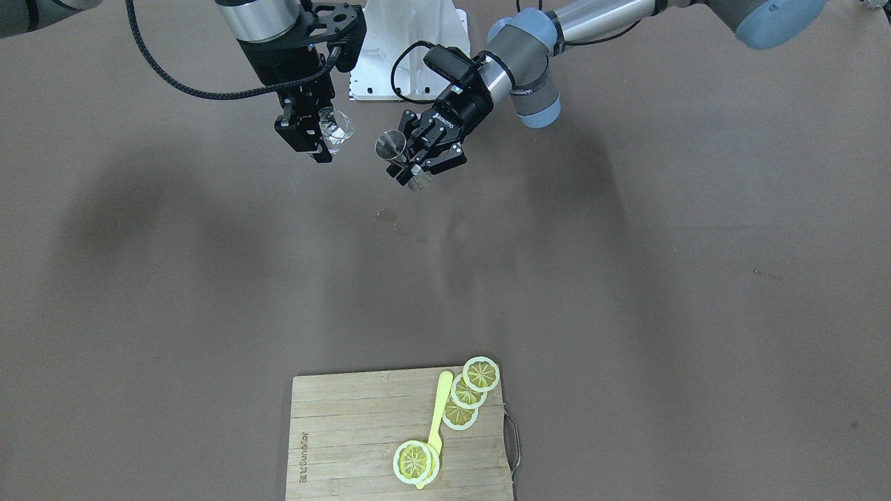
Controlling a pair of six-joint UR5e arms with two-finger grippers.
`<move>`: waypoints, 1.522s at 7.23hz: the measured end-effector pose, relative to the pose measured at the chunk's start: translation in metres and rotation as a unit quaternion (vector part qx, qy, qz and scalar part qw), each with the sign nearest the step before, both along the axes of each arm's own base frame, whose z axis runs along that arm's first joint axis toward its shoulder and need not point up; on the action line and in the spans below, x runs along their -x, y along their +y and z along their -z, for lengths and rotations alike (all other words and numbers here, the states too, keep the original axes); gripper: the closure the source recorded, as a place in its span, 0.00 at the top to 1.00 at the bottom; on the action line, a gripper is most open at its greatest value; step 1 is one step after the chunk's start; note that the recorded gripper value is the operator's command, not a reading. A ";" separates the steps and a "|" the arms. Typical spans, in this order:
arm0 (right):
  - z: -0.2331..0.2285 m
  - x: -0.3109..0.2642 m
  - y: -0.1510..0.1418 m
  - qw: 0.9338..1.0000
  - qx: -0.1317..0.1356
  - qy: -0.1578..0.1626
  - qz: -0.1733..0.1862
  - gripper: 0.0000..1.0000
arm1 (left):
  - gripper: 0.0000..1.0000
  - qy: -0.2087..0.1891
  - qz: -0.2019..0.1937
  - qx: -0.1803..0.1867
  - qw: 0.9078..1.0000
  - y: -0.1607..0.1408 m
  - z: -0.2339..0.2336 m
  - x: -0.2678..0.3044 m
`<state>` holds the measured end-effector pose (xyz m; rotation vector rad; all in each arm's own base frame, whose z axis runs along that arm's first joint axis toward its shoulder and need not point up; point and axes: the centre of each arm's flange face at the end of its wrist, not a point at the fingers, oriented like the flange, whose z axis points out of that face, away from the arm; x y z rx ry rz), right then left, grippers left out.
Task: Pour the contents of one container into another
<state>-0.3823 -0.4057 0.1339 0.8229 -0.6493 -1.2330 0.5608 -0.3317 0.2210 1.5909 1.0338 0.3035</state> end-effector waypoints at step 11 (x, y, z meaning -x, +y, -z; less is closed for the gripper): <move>0.021 0.031 0.011 0.998 -0.015 0.059 0.033 0.00 | 0.00 -0.001 0.001 0.001 1.000 -0.001 0.000 0.000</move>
